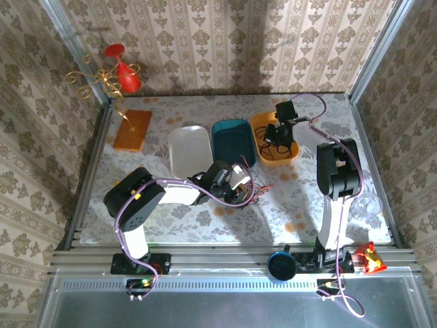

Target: Untangle the cables

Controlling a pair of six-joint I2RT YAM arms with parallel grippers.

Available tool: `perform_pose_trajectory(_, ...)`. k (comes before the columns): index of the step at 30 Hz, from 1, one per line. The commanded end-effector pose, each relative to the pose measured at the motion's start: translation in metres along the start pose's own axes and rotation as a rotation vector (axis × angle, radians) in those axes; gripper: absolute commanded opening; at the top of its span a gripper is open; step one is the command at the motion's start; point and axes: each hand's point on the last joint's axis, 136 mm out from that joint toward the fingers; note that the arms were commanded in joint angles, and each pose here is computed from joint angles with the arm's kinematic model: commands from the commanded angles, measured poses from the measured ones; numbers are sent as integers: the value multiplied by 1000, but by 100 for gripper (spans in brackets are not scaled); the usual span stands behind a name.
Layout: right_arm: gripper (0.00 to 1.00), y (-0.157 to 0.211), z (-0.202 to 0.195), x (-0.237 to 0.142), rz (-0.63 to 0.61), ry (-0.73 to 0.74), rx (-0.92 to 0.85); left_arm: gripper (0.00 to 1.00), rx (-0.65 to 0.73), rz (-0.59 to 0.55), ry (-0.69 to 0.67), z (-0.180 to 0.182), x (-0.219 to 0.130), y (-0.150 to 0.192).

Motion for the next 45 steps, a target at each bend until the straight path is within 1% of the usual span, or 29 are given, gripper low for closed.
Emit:
perform_pose_trajectory(1, 6, -3, 6, -4, 25, -27, -4, 22, -29, 185, -29, 7, 5, 56)
perform_pose_trajectory(2, 8, -3, 6, -4, 27, -26, -2, 22, -29, 186, -29, 7, 5, 57)
perform_pose_trajectory(4, 17, -5, 9, -9, 16, -35, -8, 22, -28, 186, -29, 7, 5, 57)
perform_pose_trajectory(6, 26, -10, 11, -19, -11, -35, -18, 22, -28, 184, -29, 7, 5, 56)
perform_pose_trajectory(7, 28, -12, 14, -26, -28, -38, -26, 22, -28, 185, -28, 7, 5, 56)
perform_pose_trajectory(12, 35, -20, 12, -57, -90, -5, -47, 22, -29, 183, -27, 7, 5, 56)
perform_pose_trajectory(18, 37, -13, 4, -98, -151, 66, -82, 22, -25, 183, -27, 6, 5, 55)
perform_pose_trajectory(20, 37, 1, 3, -111, -159, 68, -97, 22, -26, 183, -28, 6, 5, 56)
perform_pose_trajectory(22, 37, 23, 9, -119, -143, 21, -115, 22, -25, 180, -29, 6, 5, 55)
perform_pose_trajectory(27, 36, 113, 27, -115, 17, -132, -156, 22, -19, 170, -27, 5, 4, 54)
perform_pose_trajectory(29, 35, 139, 34, -109, 66, -178, -167, 22, -19, 172, -26, 4, 4, 54)
perform_pose_trajectory(31, 35, 159, 39, -102, 96, -204, -180, 22, -19, 171, -24, 4, 5, 54)
perform_pose_trajectory(36, 30, 186, 49, -89, 173, -225, -218, 22, -16, 174, -18, 3, 6, 54)
perform_pose_trajectory(39, 29, 195, 43, -86, 202, -195, -224, 22, -16, 177, -21, 3, 5, 54)
perform_pose_trajectory(45, 31, 202, 28, -86, 210, -128, -211, 22, -16, 174, -25, 4, 4, 54)
Point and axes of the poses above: each hand's point on the last joint's axis, 136 mm out from that joint toward the fingers, its own x axis out along the fingers, its own z axis along the line the jaws close on, y = z × x, and after that the axes turned 5 degrees about -x, right-handed
